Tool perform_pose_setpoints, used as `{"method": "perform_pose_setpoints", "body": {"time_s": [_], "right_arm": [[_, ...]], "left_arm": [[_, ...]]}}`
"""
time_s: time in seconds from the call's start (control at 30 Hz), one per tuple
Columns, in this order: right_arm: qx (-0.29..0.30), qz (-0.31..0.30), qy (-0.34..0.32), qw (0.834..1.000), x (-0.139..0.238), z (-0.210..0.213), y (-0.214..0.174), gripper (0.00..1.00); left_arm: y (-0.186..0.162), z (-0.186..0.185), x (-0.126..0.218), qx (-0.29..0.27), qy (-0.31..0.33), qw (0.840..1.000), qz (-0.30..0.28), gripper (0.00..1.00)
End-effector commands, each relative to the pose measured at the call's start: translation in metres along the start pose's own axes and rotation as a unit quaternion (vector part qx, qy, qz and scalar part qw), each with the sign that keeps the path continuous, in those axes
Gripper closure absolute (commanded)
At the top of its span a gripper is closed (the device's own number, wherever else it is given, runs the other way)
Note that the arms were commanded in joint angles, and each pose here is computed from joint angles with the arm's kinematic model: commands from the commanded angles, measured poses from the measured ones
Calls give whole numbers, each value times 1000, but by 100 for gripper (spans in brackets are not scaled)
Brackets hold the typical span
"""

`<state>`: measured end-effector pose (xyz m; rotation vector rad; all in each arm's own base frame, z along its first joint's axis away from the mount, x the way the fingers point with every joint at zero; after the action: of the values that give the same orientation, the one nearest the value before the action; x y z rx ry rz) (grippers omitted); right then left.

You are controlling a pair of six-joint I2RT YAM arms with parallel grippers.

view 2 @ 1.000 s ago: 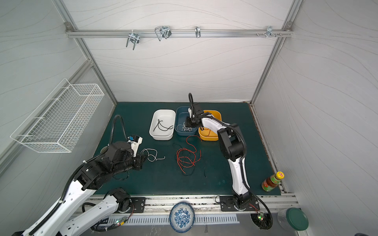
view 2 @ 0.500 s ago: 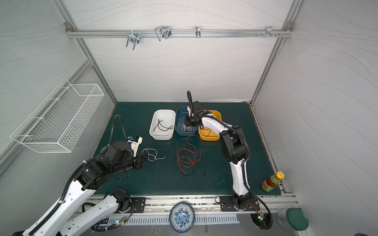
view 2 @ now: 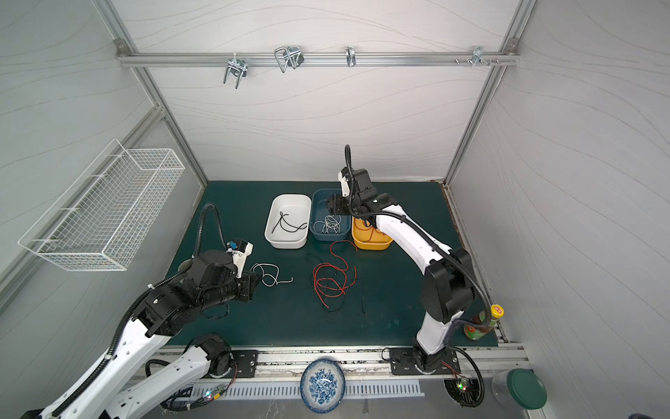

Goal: Untangle the cables
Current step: 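Lower and open the right gripper to drop the white wire into the blue bin, then draw the open right gripper back toward the robot, then carry the held white wire with the left gripper over the blue bin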

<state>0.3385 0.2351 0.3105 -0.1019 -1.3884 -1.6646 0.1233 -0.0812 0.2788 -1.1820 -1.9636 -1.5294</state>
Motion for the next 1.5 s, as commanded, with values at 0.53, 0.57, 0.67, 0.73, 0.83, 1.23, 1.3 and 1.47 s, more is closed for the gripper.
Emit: {"method": "perform_pose_setpoints", "body": {"time_s": [0.53, 0.57, 0.67, 0.73, 0.83, 1.23, 1.3, 1.47], "right_arm": [[65, -67, -71, 993, 207, -8, -127, 1], [69, -65, -78, 993, 214, -11, -136, 1], [75, -65, -94, 991, 235, -19, -161, 1], [76, -71, -101, 989, 244, -24, -176, 1], [66, -102, -85, 989, 251, -28, -193, 1], [77, -110, -86, 987, 248, -32, -201, 1], [78, -105, -82, 988, 246, -31, -200, 1], [79, -102, -80, 988, 244, -31, -200, 1]], "left_arm": [[9, -4, -2, 1, -1, 1000, -12, 100], [10, -4, -2, 1, 0, 1000, -11, 100], [13, -6, -3, 3, 1, 1000, -7, 100], [15, -7, -2, 4, 0, 1000, -7, 100], [21, -10, -2, 6, -1, 1000, -10, 100], [68, -37, -9, 9, -14, 1000, -24, 100], [77, -42, -11, 6, -14, 999, -28, 100], [103, -58, -23, -1, -22, 999, -36, 100]]}}
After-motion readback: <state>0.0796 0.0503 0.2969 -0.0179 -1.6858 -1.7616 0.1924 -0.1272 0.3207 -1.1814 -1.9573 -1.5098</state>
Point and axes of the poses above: each gripper's point midway between its finger pads, its own x axis back along the fingers, its own z axis along the line the jaws close on, y = z × x, the point moved 10 cm from there along x, back along the fingers, and after that the axes turned 4 degrees about x, right-handed, at the moved point
